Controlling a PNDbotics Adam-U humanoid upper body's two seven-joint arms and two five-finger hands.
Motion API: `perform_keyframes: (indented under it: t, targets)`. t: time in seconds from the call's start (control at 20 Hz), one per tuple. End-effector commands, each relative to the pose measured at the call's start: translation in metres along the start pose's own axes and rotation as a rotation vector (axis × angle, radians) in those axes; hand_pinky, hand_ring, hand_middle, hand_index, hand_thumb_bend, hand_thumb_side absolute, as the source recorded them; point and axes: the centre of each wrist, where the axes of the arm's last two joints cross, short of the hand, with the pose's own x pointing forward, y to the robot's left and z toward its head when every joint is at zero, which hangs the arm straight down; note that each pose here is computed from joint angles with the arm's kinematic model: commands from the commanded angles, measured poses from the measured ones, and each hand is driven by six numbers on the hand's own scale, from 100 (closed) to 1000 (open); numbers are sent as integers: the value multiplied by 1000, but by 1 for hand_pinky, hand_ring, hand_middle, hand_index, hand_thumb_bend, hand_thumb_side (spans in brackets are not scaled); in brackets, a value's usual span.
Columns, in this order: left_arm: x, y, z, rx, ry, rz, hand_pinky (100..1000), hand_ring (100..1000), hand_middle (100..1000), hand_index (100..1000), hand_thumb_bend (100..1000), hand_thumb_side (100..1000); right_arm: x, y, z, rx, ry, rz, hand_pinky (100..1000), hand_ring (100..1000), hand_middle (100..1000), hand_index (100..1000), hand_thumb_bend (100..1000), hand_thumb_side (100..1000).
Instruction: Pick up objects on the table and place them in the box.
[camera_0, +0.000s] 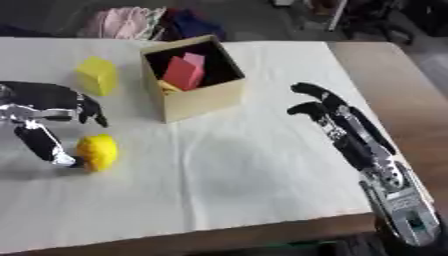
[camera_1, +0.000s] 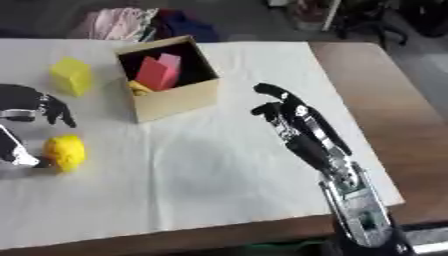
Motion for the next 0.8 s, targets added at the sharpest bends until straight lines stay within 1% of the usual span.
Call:
perform_keyframes:
  t: [0.05, 0.15, 0.2, 0.3, 0.4, 0.5, 0.65, 0.8]
  targets:
    - [-2, 8, 5, -163, -141, -133, 704, 570, 612, 744, 349, 377, 4, -6, -2, 4, -14, 27, 873, 746, 901, 929, 100, 811]
    - [-1, 7, 3, -154, -149, -122, 686, 538, 569, 701, 329, 371, 4, -6, -2, 5, -14, 26, 873, 746, 900, 929, 100, 812]
    - [-1, 8, 2, -151, -153, -119, 670, 514, 537, 670, 302, 361, 4, -6, -2, 5, -14, 26, 873, 746, 900, 929, 100, 811]
    - [0, 11, 3, -127, -160, -114, 653, 490, 504, 637, 269, 349, 4, -6, -2, 3, -14, 26, 873, 746, 900, 928, 100, 811]
    - [0, 19, 7, -88, -162, -111, 646, 478, 491, 625, 248, 342, 4, -6, -2, 2, -12, 26, 873, 746, 900, 928, 100, 814]
    - [1, 31, 13, -40, -159, -119, 644, 475, 487, 621, 247, 342, 4, -6, -1, 2, -10, 26, 873, 746, 900, 929, 100, 814]
    - [2, 54, 23, 44, -141, -141, 646, 477, 491, 624, 258, 345, 4, -6, -1, 1, -10, 25, 873, 746, 900, 929, 100, 814]
    - [2, 76, 26, 137, -114, -153, 651, 485, 500, 635, 266, 341, 3, -6, -1, 1, -8, 24, 873, 746, 900, 929, 100, 815]
